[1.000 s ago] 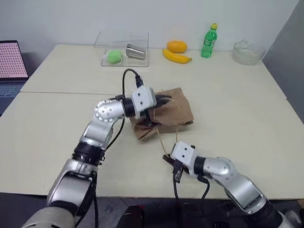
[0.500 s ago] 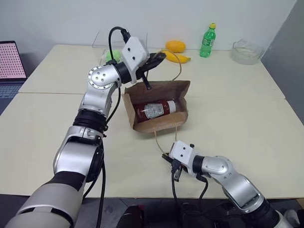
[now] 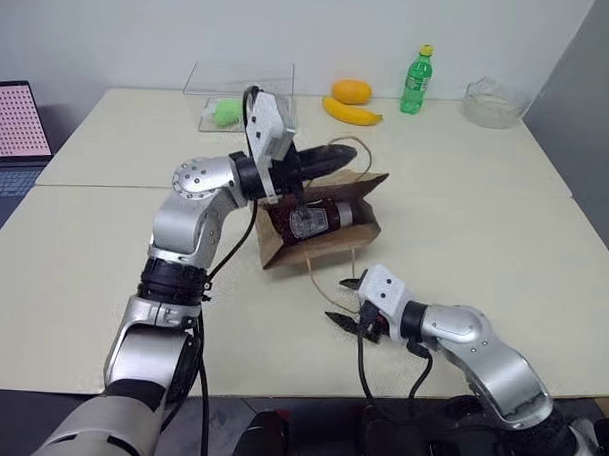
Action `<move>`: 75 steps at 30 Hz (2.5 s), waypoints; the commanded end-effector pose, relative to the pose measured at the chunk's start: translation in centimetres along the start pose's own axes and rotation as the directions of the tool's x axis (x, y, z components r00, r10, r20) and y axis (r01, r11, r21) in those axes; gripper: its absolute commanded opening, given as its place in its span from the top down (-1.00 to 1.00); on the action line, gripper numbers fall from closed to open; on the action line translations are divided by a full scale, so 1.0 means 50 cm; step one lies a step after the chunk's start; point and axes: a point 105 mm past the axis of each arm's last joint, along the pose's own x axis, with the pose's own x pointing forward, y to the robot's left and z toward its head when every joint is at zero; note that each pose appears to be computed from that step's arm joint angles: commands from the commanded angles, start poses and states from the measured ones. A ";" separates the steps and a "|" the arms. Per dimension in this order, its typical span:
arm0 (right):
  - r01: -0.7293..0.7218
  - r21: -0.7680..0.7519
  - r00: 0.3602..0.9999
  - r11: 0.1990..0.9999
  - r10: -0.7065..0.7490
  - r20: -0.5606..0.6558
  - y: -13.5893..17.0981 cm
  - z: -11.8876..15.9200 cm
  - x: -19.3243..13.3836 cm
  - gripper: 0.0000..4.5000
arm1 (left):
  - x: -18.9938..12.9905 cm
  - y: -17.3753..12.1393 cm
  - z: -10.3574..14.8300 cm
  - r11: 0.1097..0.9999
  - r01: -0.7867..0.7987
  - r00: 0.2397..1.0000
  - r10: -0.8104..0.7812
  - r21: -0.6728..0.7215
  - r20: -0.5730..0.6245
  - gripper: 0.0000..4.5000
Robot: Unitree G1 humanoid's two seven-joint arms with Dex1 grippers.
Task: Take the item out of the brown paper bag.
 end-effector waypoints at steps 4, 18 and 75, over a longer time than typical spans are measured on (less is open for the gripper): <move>-0.144 -0.042 0.988 0.989 0.146 0.041 0.032 0.065 -0.094 -0.98 | -0.005 -0.047 0.007 0.995 0.092 0.995 -0.093 -0.025 -0.022 1.00; 0.162 -0.080 0.982 0.984 -0.152 0.113 -0.117 0.128 0.042 -0.98 | -0.024 0.001 0.041 1.000 0.006 1.000 -0.006 0.011 -0.013 1.00; 0.112 -0.665 0.977 0.738 -0.205 -0.063 -0.208 0.145 0.202 -0.34 | -0.049 0.073 0.035 0.984 -0.160 0.987 0.161 0.075 -0.016 1.00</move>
